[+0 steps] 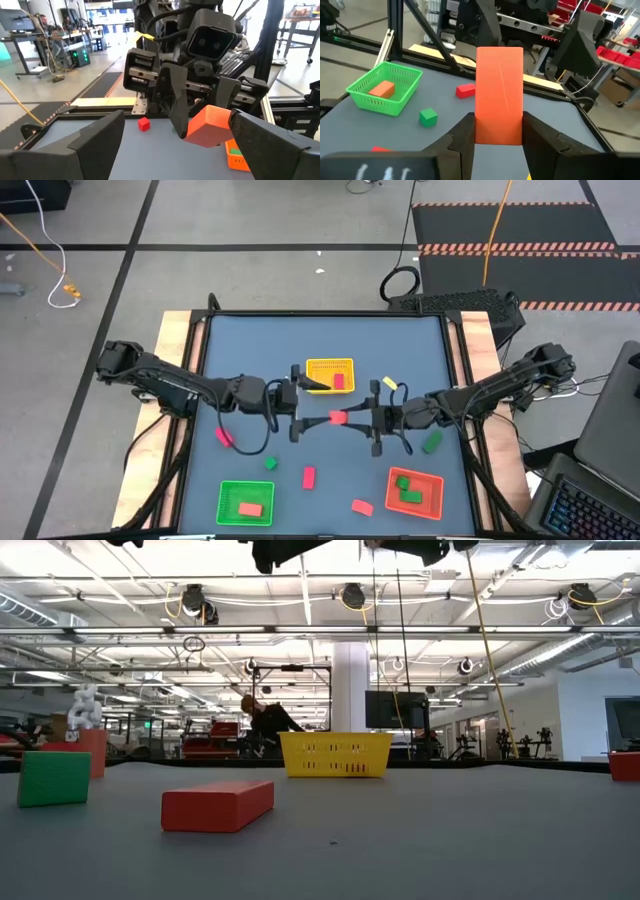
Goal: Sort & place blocks by color
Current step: Put the orange block into the green bin
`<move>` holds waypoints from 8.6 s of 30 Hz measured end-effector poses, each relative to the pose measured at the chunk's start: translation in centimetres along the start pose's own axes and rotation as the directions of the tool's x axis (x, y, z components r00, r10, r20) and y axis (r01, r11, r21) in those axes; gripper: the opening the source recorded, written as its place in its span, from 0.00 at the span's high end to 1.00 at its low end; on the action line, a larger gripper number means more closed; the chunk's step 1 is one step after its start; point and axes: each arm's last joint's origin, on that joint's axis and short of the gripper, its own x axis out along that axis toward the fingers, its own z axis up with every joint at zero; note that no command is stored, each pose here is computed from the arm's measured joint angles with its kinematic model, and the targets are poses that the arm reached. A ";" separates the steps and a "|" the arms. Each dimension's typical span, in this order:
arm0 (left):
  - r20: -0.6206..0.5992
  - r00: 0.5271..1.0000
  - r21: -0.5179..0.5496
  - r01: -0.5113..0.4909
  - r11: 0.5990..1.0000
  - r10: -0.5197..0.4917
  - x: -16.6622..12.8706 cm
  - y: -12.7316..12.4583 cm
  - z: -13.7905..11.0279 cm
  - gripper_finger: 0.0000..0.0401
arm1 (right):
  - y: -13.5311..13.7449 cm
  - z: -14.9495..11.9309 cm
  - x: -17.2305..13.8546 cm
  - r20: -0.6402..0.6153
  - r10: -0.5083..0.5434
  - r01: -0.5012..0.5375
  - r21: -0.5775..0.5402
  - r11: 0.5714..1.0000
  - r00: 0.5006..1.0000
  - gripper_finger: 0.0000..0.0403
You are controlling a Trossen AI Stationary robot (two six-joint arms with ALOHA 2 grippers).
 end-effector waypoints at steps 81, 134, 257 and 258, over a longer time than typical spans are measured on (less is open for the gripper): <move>0.021 1.000 0.114 -0.021 0.993 0.019 0.2 -2.0 -0.4 0.68 | 0.2 -0.9 0.5 -0.068 -0.024 0.024 -0.006 1.000 0.997 0.40; -0.957 0.208 -0.256 -0.288 0.923 -0.201 -8.5 -15.1 -4.1 0.07 | -0.7 -1.0 -1.1 -0.173 -0.116 0.119 0.011 0.993 0.978 0.35; -0.997 -0.014 -0.035 -0.811 0.584 -0.079 -12.3 9.3 -11.0 0.68 | -0.7 -1.0 -1.1 -0.172 -0.117 0.119 0.001 0.993 0.978 0.35; -0.996 0.001 -0.053 -0.806 0.589 -0.088 -12.0 9.2 -10.6 0.68 | -0.7 -1.0 -1.1 -0.172 -0.116 0.118 -0.001 0.993 0.978 0.35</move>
